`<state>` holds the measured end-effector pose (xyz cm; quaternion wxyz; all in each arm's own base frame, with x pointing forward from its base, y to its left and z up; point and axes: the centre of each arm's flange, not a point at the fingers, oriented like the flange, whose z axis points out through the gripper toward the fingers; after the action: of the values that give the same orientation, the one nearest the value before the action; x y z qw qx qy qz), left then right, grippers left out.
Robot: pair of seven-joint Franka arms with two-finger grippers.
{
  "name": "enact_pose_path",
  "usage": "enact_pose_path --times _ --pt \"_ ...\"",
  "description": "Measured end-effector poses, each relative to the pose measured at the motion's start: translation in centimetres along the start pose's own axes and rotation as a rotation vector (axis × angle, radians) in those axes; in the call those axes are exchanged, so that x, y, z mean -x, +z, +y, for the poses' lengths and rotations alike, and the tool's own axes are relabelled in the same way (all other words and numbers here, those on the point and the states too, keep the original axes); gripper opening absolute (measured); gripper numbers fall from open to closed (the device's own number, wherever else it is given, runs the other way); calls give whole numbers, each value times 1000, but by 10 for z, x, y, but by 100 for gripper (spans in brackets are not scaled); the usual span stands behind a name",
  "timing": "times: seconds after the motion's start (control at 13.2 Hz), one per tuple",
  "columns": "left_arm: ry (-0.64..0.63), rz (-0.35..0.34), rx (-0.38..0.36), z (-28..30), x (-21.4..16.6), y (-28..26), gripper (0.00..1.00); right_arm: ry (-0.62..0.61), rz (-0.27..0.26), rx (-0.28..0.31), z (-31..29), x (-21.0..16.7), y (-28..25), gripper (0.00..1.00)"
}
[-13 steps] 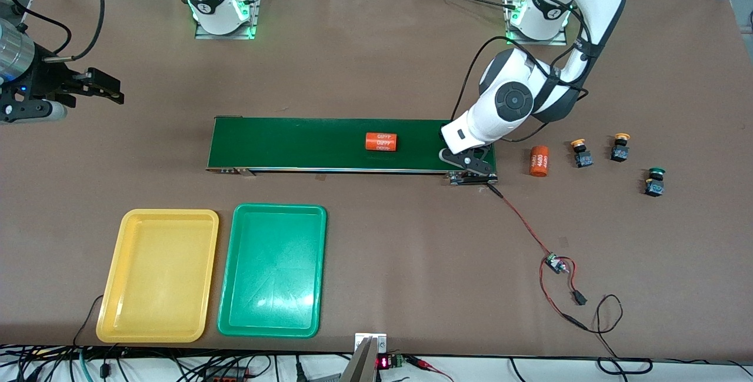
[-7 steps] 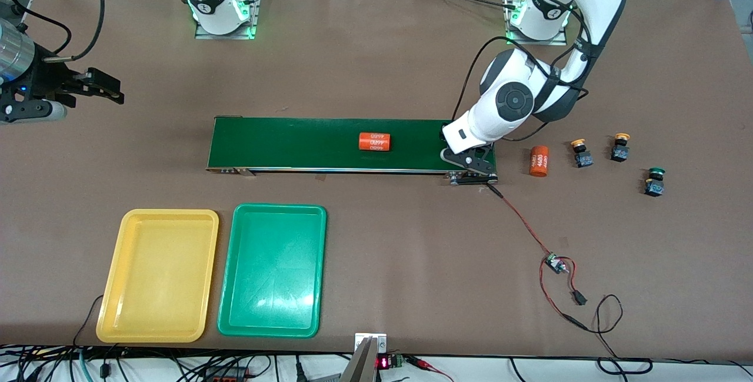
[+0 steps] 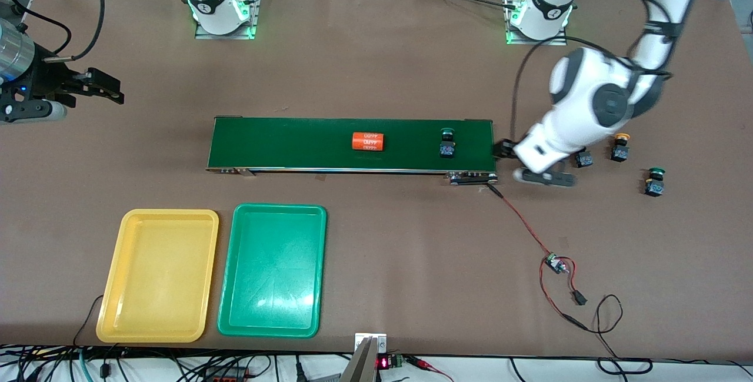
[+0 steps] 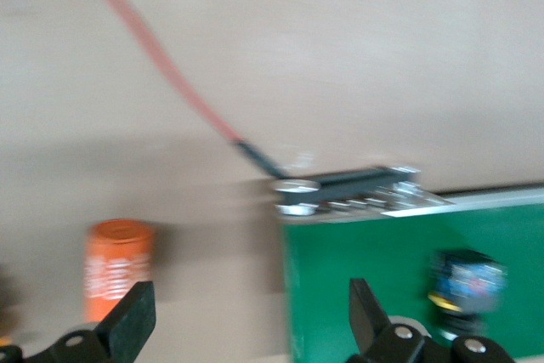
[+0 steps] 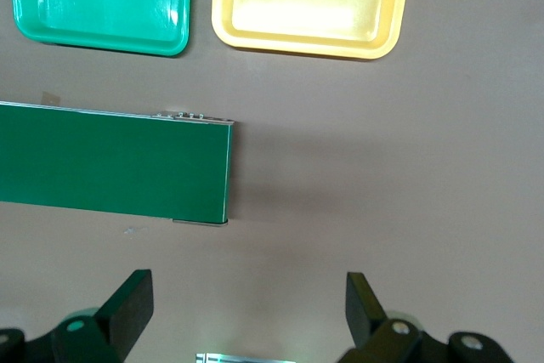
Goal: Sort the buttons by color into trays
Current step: 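Grasp the yellow-based black button with the left gripper, then place the yellow-based button on the belt with the left gripper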
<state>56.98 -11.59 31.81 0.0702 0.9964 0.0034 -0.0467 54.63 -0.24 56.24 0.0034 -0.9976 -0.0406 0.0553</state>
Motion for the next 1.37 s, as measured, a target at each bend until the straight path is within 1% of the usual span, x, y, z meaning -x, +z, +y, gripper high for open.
enact_pose_path --times 0.3,0.46,0.53,0.68,0.91,1.14,1.37 --pt "-163 -52 10 -98 -1 -2 100 0 0 0 0 0 0 100" --pt "-210 -84 22 -151 9 4 100 0 0 0 0 0 0 100" --pt "-226 -100 25 -165 16 11 100 0 0 0 0 0 0 100" --pt "-250 -126 29 -179 29 28 100 0 0 0 0 0 0 100" --pt "-262 -134 33 -194 44 47 100 0 0 0 0 0 0 100" --pt "-258 -111 15 -205 51 56 100 0 0 0 0 0 0 100" --pt "-231 -68 -17 -211 57 80 100 0 0 0 0 0 0 100"
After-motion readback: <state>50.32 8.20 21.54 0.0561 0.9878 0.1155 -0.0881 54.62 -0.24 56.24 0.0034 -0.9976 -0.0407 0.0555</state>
